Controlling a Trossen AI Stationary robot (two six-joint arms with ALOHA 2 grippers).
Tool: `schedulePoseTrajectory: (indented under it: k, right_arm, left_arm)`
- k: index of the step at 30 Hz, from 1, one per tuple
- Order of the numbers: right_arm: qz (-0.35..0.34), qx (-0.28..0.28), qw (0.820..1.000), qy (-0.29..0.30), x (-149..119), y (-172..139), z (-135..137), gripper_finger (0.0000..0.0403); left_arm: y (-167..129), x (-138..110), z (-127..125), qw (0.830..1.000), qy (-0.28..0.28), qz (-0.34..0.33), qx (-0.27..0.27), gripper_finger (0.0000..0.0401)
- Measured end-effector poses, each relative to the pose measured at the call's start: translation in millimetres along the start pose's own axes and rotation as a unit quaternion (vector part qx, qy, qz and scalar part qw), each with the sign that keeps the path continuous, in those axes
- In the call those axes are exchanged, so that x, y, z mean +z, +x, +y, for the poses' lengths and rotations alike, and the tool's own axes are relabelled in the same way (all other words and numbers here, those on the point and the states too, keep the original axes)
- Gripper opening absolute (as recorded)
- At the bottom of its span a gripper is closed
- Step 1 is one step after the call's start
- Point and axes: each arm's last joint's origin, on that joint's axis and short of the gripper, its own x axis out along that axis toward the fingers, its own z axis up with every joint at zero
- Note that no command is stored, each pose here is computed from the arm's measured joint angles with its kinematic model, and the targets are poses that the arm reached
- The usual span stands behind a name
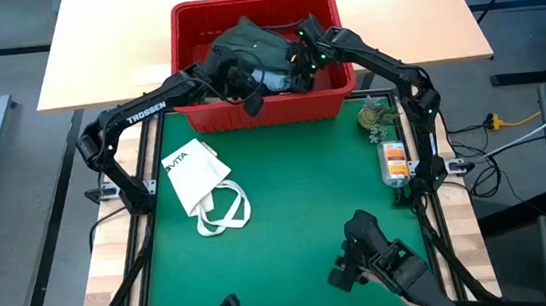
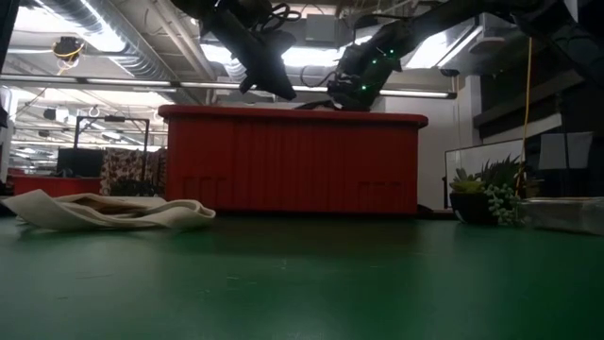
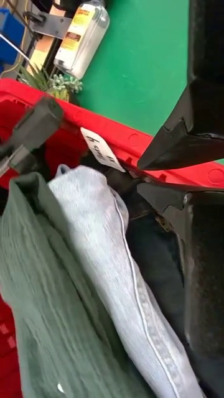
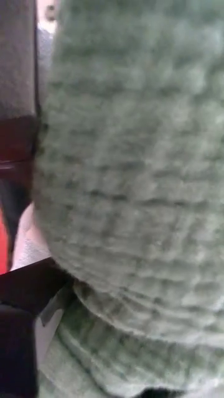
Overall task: Fold Laundry from Bin
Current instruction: Put the stacked clothing into the organizer bin
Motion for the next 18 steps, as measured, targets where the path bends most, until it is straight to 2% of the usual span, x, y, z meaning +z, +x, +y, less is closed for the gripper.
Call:
schedulePoseTrajectory:
  k: [4, 9, 18]
  right_arm:
    - [-0.034, -0.044, 0.998, -0.008, 8, 3, -4, 0.0182]
    - [-0.028, -0.132, 0.991, -0.023, 11, 1, -13, 0.0182]
    - [0.006, -0.183, 0.982, -0.054, 2, -4, -32, 0.0182]
  left_arm:
    - [0, 2, 0, 1.0, 0.001, -0.01, 0.0, 0.0039]
    - [0, 3, 0, 1.0, 0.001, -0.014, 0.0, 0.0039]
    - [0, 3, 0, 1.0, 0.001, -0.015, 0.0, 0.0039]
